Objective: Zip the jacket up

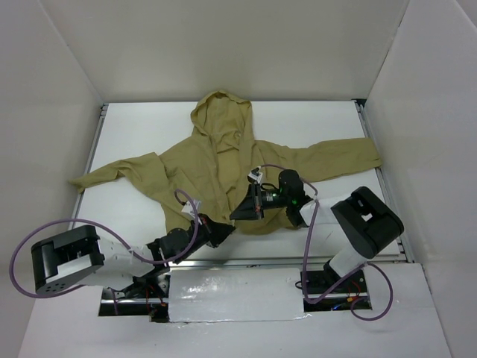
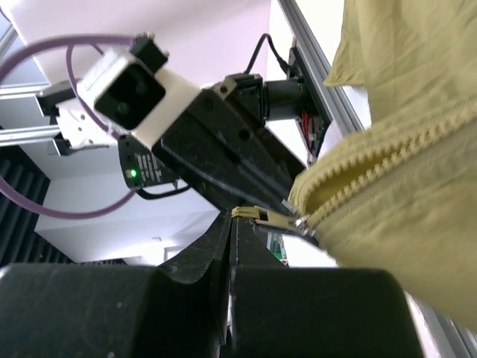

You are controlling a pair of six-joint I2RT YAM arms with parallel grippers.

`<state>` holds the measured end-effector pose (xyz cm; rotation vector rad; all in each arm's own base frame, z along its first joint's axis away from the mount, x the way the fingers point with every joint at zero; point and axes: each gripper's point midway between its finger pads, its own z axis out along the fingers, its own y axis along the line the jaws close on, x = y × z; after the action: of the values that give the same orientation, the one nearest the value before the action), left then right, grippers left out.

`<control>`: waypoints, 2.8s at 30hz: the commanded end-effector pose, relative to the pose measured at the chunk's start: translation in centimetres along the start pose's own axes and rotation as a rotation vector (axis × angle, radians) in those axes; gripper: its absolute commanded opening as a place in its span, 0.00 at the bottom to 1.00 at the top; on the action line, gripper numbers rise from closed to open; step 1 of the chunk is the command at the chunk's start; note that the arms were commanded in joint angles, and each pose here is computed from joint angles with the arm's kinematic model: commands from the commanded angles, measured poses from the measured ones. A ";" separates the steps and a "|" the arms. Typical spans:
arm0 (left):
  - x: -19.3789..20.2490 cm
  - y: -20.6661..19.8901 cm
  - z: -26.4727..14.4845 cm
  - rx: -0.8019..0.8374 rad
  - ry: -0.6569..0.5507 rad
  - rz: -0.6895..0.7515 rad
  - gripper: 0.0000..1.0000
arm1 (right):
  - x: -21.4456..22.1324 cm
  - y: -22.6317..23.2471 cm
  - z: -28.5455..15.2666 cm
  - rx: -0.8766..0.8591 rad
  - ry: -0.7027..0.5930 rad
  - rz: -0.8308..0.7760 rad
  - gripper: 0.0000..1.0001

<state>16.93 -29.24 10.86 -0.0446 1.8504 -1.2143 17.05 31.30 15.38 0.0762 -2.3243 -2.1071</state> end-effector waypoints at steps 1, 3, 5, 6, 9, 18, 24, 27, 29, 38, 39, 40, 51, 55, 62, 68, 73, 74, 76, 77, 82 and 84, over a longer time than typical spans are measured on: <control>1.2 -0.8 -0.8 0.066 0.046 0.008 0.00 | -2.7 2.2 0.4 -0.043 -0.044 -0.087 0.00; 1.7 -0.6 -1.1 0.057 0.056 0.012 0.00 | -3.8 2.0 0.5 -0.030 -0.066 -0.085 0.00; 2.6 -0.6 -1.3 0.038 0.079 0.028 0.00 | -5.9 1.6 0.4 0.001 -0.122 -0.066 0.00; 3.2 -1.0 -1.5 0.041 0.095 0.034 0.00 | -6.6 1.2 0.6 0.011 -0.133 -0.056 0.00; 3.9 -1.0 -1.9 0.034 0.102 0.031 0.00 | -8.9 1.1 0.8 0.014 -0.169 -0.048 0.00; 5.4 -0.3 -2.8 -0.013 0.122 0.034 0.00 | -18.4 2.1 1.5 0.034 -0.239 -0.068 0.00; 5.2 0.9 -2.9 -0.075 0.100 0.045 0.00 | -30.7 7.1 0.6 0.056 -0.390 -0.199 0.00; 4.9 1.1 -3.1 -0.085 0.088 0.043 0.00 | -35.8 10.7 -0.3 0.031 -0.439 -0.271 0.00; 4.8 1.2 -3.1 -0.094 0.085 0.048 0.00 | -38.5 10.0 -1.0 0.032 -0.455 -0.254 0.00; 5.5 3.4 -2.7 -0.203 0.090 0.093 0.00 | -40.2 25.7 -9.8 -0.126 -0.674 -0.590 0.00; 5.6 3.5 -2.6 -0.211 0.088 0.085 0.00 | -40.0 26.5 -10.5 -0.128 -0.688 -0.607 0.00; 5.6 3.7 -2.6 -0.220 0.086 0.083 0.00 | -39.1 28.2 -11.1 -0.134 -0.695 -0.635 0.00; 5.2 5.1 -0.8 -0.341 0.083 0.068 0.00 | -36.7 29.8 -12.8 -0.142 -0.640 -0.689 0.00; 3.1 3.5 0.1 -0.379 0.065 0.108 0.26 | -37.3 27.1 -12.2 -0.116 -0.595 -0.666 0.03; -1.9 0.5 -1.0 -0.452 0.005 0.140 0.99 | -37.9 29.3 -14.5 -0.073 -0.676 -0.717 0.75; -8.8 0.3 -5.1 -0.689 -0.083 0.184 0.99 | -35.9 32.1 -17.6 0.019 -0.765 -0.756 0.93; -16.6 1.5 -6.2 -0.780 -0.176 0.136 0.99 | -30.7 32.3 -18.9 0.195 -0.838 -0.730 1.00; -17.5 1.5 -6.2 -0.765 -0.169 0.109 0.99 | -27.0 34.4 -19.4 0.206 -0.862 -0.785 1.00; -22.2 1.7 -7.7 -0.782 -0.286 0.055 0.99 | -24.5 33.7 -19.4 0.281 -0.909 -0.838 1.00; -23.5 1.5 -8.1 -0.775 -0.294 0.073 0.99 | -21.4 32.8 -19.6 0.311 -0.917 -0.844 1.00; -30.9 1.6 -13.3 -0.907 -0.410 0.099 1.00 | -14.3 26.8 -22.8 0.545 -1.027 -0.779 1.00; -32.4 1.3 -15.3 -0.946 -0.462 0.114 0.99 | -9.5 26.6 -24.0 0.567 -1.077 -0.801 1.00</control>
<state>27.85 -4.71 31.20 -0.7406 1.7831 -0.2301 27.33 13.43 49.76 0.0365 -3.8243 -2.3311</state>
